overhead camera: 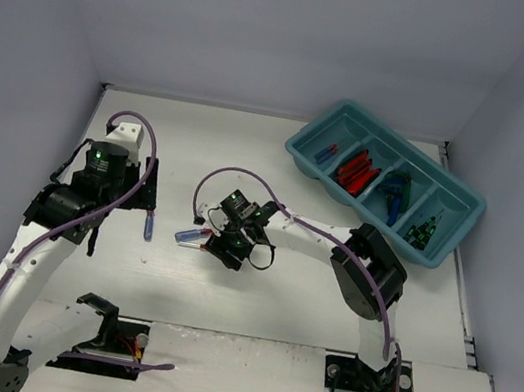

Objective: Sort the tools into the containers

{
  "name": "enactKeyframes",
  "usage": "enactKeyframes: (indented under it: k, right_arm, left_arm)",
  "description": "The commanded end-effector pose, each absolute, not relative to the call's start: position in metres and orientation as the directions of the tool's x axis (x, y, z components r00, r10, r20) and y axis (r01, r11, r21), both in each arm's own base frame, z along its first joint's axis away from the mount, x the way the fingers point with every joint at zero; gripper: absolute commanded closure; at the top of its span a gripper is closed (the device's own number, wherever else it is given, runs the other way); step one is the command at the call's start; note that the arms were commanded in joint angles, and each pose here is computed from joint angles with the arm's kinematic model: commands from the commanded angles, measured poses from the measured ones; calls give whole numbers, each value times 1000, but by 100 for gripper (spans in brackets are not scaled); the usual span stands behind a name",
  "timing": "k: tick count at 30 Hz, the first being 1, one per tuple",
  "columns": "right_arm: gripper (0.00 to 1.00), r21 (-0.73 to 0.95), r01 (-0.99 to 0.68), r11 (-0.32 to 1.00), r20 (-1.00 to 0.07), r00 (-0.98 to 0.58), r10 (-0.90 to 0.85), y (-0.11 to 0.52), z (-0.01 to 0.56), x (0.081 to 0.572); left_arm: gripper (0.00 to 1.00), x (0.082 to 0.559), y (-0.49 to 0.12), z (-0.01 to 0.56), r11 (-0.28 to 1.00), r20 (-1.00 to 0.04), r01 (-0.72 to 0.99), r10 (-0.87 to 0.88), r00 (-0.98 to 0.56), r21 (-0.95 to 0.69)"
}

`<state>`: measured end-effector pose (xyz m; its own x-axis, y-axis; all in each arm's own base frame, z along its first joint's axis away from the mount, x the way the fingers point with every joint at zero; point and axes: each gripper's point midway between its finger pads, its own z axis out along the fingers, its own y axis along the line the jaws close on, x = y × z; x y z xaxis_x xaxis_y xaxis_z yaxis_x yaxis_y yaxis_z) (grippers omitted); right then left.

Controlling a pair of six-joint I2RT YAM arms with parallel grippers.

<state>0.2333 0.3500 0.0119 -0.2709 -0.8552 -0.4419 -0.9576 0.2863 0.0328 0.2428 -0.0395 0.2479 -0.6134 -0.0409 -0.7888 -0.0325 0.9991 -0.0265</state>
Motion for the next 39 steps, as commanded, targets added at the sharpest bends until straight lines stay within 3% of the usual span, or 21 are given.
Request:
enactKeyframes:
  k: [1, 9, 17, 27, 31, 36, 39]
  right_arm:
    - [42, 20, -961, 276, -457, -255, -852, 356, 23, 231]
    - [51, 18, -968, 251, -446, -232, -864, 366, 14, 231]
    - [86, -9, -952, 306, -432, -273, -860, 338, 25, 220]
    - [90, -87, -919, 385, -556, -276, -784, 308, 119, 214]
    - [99, -86, -819, 568, -626, -399, -670, 280, 149, 269]
    - [100, -16, -508, 861, -695, -613, -375, 217, 178, 373]
    - [100, 82, -300, 950, -719, -678, -152, 194, 190, 427]
  left_arm:
    - [24, 253, -38, 259, 999, -808, -45, -43, -587, -20]
    - [24, 254, -37, 255, 999, -802, -49, -39, -596, -12]
    - [24, 257, -38, 257, 999, -802, -41, -28, -596, -4]
    - [24, 264, -42, 250, 1000, -785, -12, -1, -619, 8]
    - [24, 271, -51, 245, 1000, -774, 20, 6, -633, -8]
    - [24, 280, -61, 241, 998, -766, 67, 27, -642, -20]
    - [24, 281, -69, 237, 992, -754, 127, 69, -654, -20]
